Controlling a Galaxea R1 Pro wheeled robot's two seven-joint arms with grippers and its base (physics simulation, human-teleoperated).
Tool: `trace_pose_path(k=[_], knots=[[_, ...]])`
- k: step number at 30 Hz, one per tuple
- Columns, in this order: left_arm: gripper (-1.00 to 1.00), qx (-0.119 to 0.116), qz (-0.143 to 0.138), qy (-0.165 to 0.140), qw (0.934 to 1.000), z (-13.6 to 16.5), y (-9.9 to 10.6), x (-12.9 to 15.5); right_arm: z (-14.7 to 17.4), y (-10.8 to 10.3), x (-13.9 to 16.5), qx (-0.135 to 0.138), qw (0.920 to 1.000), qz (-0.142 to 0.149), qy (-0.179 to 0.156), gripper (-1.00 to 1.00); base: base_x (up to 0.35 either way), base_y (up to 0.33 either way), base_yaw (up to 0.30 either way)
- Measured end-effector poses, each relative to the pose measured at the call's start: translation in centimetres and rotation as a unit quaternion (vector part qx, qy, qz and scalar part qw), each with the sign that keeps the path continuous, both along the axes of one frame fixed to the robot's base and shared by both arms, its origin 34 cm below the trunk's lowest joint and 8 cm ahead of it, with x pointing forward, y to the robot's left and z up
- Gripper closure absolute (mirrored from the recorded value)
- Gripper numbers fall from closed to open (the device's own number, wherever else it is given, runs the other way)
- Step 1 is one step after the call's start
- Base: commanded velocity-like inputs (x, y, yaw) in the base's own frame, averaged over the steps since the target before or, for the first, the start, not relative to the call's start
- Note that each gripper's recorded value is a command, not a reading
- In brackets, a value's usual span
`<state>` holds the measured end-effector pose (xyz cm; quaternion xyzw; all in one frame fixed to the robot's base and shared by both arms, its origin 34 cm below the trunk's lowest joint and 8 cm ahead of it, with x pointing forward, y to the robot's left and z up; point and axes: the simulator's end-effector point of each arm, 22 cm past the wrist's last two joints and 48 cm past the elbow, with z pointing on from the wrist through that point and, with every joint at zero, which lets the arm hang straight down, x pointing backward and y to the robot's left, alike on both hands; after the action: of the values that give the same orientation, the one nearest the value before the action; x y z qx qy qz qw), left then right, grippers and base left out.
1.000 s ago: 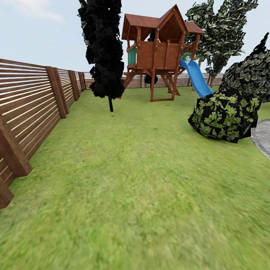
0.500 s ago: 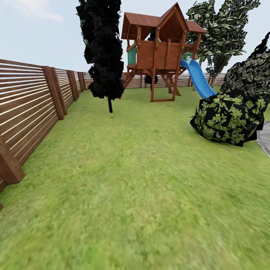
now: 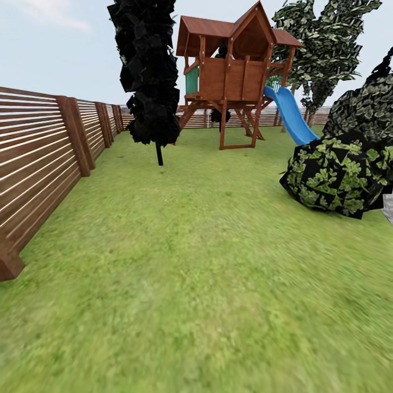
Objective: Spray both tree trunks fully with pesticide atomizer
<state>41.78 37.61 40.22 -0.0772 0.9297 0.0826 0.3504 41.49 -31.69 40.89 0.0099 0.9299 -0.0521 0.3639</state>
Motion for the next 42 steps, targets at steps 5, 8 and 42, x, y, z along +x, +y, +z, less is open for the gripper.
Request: trace_pose_path(k=[5,8,42], knots=[[-1.0,0.0,0.0,0.0,1.0,-0.02,-0.03,-0.02,0.03,-0.01,0.05,0.0,1.0,0.0,-0.001,-1.0,0.339,0.0,0.0],[-1.0,0.0,0.0,0.0,1.0,-0.01,-0.02,0.0,0.03,-0.01,0.04,0.0,1.0,0.0,0.0,-1.0,0.339,0.0,0.0],[-1.0,0.0,0.0,0.0,1.0,-0.02,-0.06,-0.01,-0.01,0.17,0.01,0.0,1.0,0.004,0.0,-1.0,0.339,0.0,-0.125]])
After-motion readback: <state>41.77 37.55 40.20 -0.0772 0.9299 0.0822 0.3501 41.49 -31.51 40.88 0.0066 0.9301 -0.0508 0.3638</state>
